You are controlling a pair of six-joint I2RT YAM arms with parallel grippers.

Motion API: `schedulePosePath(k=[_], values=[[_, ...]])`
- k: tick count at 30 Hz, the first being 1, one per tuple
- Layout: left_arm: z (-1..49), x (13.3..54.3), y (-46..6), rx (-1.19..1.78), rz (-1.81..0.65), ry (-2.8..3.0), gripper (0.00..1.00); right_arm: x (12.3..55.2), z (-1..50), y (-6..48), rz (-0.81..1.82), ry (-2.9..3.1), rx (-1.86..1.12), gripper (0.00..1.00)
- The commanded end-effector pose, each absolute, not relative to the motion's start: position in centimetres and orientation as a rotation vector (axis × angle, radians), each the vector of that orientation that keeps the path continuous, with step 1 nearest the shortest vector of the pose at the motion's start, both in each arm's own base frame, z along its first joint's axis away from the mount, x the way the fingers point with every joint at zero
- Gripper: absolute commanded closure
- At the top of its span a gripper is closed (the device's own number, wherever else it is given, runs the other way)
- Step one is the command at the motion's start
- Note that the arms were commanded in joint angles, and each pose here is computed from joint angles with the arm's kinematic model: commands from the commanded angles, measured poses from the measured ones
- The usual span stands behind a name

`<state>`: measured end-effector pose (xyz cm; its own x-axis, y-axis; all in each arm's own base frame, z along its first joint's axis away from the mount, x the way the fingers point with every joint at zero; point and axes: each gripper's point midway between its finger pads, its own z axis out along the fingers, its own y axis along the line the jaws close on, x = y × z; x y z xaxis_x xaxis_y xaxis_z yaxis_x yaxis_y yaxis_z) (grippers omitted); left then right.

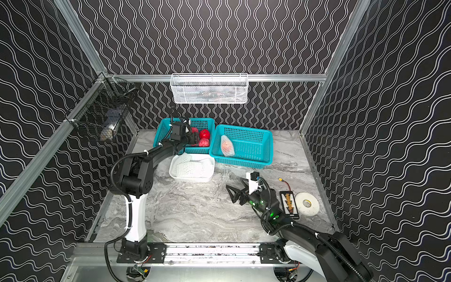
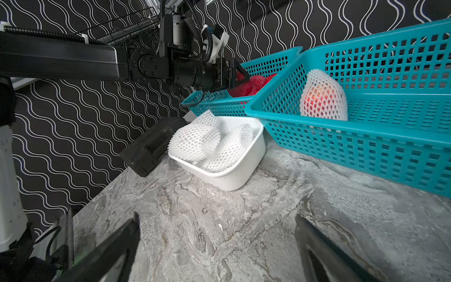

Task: Remove foam nets from apples
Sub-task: Place the apple in the basket.

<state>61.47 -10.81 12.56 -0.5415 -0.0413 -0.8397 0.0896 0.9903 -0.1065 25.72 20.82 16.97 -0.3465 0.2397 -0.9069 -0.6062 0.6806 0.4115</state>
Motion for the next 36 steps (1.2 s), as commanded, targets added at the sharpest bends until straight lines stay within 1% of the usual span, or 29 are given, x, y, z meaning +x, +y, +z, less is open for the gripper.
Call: schedulePosePath(k=[1,6,7,8,13,15,17,19,21,22,23,25,27,30,33,36], values=[[13.7,60.7,-11.4,0.032,-0.226,2.145,0.19,26.0,17.7,20.8,0.882,1.691,-0.298,0.00],[17.8,59.9,-11.6,0.032,-0.268,2.075,0.08,26.3,17.5,20.6,0.859,1.699,-0.289,0.00],[18.6,59.7,-11.5,0.033,-0.266,2.061,0.03,26.3,17.4,20.6,0.853,1.702,-0.292,0.00],[19.5,59.5,-11.5,0.033,-0.266,2.047,0.01,26.4,17.3,20.6,0.850,1.706,-0.294,0.00],[23.5,58.5,-11.8,0.061,-0.298,2.008,0.01,26.9,17.1,20.4,0.825,1.719,-0.277,0.00],[25.0,57.5,-12.0,0.055,-0.328,1.992,0.01,27.9,17.3,20.1,0.803,1.735,-0.223,0.00],[27.1,55.8,-12.2,0.038,-0.389,1.946,0.01,29.6,17.0,20.1,0.757,1.850,-0.183,0.00],[29.0,53.2,-12.3,-0.002,-0.463,1.897,0.01,31.5,16.9,20.4,0.726,1.975,-0.153,0.00],[30.3,50.2,-13.0,-0.025,-0.546,1.842,0.01,33.5,17.6,20.5,0.766,2.010,-0.123,0.00],[30.4,48.4,-13.5,-0.028,-0.560,1.830,0.01,34.5,18.0,20.4,0.787,2.027,-0.084,0.00],[30.7,46.8,-14.1,-0.027,-0.562,1.815,0.01,36.1,18.3,19.3,0.790,2.035,-0.020,0.00],[29.5,42.7,-15.9,-0.023,-0.559,1.802,0.01,38.9,18.1,18.4,0.878,2.101,0.041,0.00],[28.2,39.4,-17.9,0.027,-0.576,1.787,0.01,41.0,17.5,18.3,0.922,2.187,0.024,0.00],[25.5,35.0,-20.6,0.135,-0.610,1.849,0.01,44.1,16.6,18.5,0.875,2.247,-0.026,0.00],[23.2,31.9,-20.7,0.171,-0.586,1.887,0.01,46.8,16.7,18.5,0.862,2.221,-0.039,0.00],[23.3,30.2,-20.6,0.216,-0.618,1.858,0.01,49.0,15.8,19.1,0.857,2.200,-0.077,0.00]])
